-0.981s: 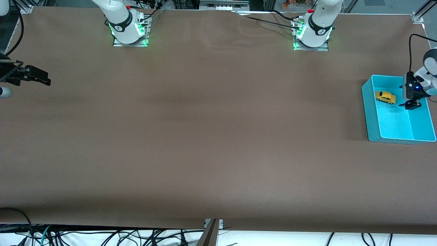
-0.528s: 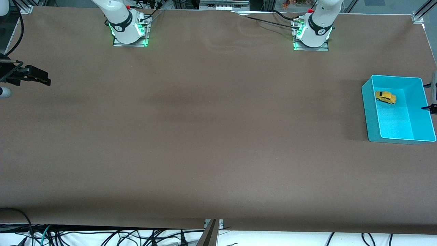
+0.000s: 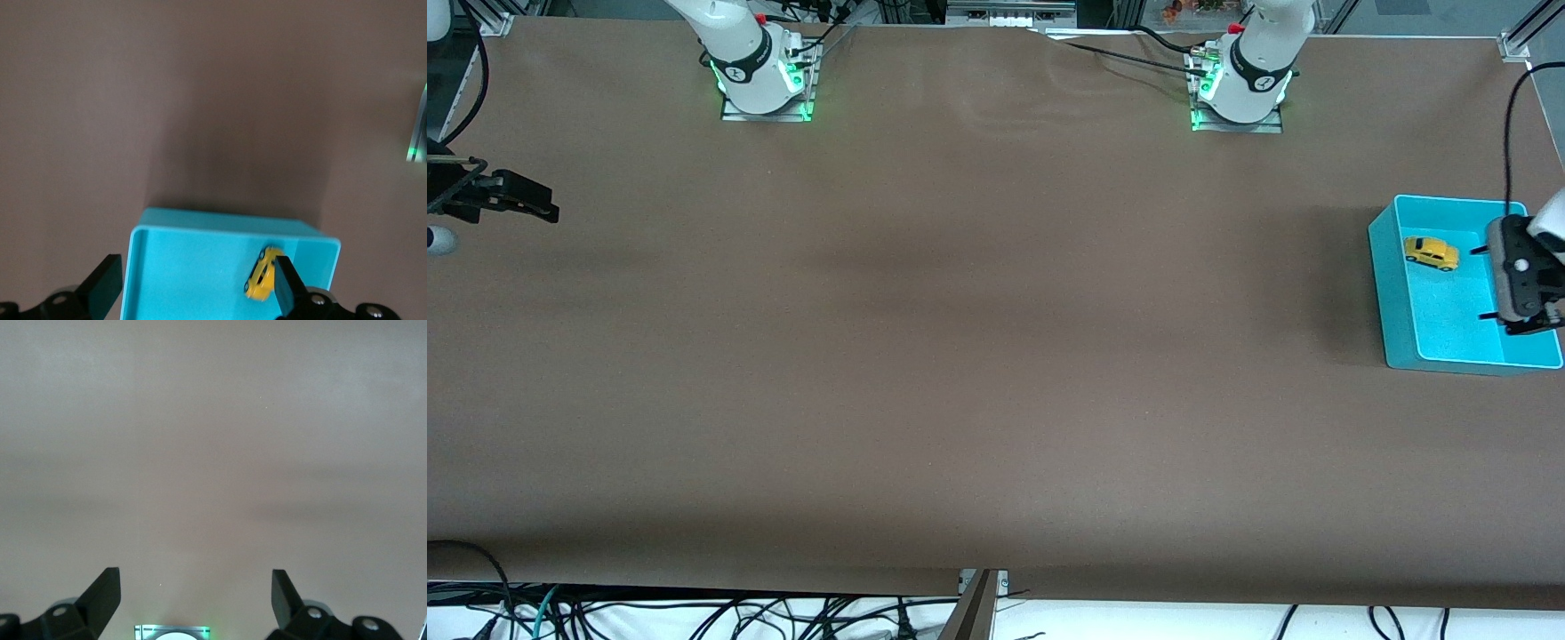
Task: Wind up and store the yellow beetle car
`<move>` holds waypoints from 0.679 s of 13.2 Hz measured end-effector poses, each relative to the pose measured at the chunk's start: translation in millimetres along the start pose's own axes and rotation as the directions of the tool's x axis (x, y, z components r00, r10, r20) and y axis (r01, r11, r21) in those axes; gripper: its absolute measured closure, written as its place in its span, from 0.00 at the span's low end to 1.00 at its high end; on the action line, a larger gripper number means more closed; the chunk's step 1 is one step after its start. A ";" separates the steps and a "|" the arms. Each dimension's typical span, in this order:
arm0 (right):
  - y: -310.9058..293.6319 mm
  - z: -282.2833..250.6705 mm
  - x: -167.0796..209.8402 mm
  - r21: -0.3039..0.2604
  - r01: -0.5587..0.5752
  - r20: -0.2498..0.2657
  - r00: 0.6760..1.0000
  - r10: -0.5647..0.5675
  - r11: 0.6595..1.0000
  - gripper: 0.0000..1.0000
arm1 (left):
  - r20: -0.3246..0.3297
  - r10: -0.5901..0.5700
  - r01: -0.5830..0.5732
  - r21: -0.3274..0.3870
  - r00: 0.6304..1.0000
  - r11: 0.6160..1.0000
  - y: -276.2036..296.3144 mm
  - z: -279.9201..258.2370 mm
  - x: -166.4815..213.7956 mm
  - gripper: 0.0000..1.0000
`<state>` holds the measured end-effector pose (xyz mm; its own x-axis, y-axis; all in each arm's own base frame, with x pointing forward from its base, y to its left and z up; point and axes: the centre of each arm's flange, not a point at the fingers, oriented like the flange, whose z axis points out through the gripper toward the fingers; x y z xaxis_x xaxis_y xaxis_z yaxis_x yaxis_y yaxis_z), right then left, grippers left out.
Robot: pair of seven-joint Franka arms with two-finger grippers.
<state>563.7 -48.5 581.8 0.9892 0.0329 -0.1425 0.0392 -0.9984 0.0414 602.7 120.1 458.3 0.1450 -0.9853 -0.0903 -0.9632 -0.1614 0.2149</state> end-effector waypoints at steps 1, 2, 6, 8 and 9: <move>0.0 0.0 0.0 0.000 0.000 0.000 1.000 0.000 1.000 0.00 | 0.012 -0.053 0.053 -0.020 0.999 0.998 3.0 -8.7 26.5 0.00; 0.1 0.0 0.0 0.000 0.000 0.000 1.000 0.000 1.000 0.00 | 0.023 -0.105 0.106 -0.028 0.994 0.994 6.0 -17.8 48.9 0.00; 0.3 0.0 0.0 0.000 -0.001 0.000 1.000 0.001 1.000 0.00 | 0.038 -0.338 0.337 0.029 0.940 0.941 14.7 -50.1 123.7 0.00; 0.4 0.0 0.0 0.000 -0.001 0.000 1.000 0.001 1.000 0.00 | 0.017 -0.535 0.532 0.088 0.845 0.842 29.6 -73.1 158.3 0.00; 0.4 0.0 0.0 0.000 -0.001 0.000 1.000 0.001 1.000 0.00 | -0.017 -0.637 0.635 0.097 0.771 0.766 39.3 -85.8 167.4 0.00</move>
<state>563.6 -48.9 581.8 0.9893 0.0322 -0.1424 0.0384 -0.9984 0.0414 608.5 -55.9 535.0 0.7289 -0.6578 -0.1896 -0.6681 -0.7440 0.0131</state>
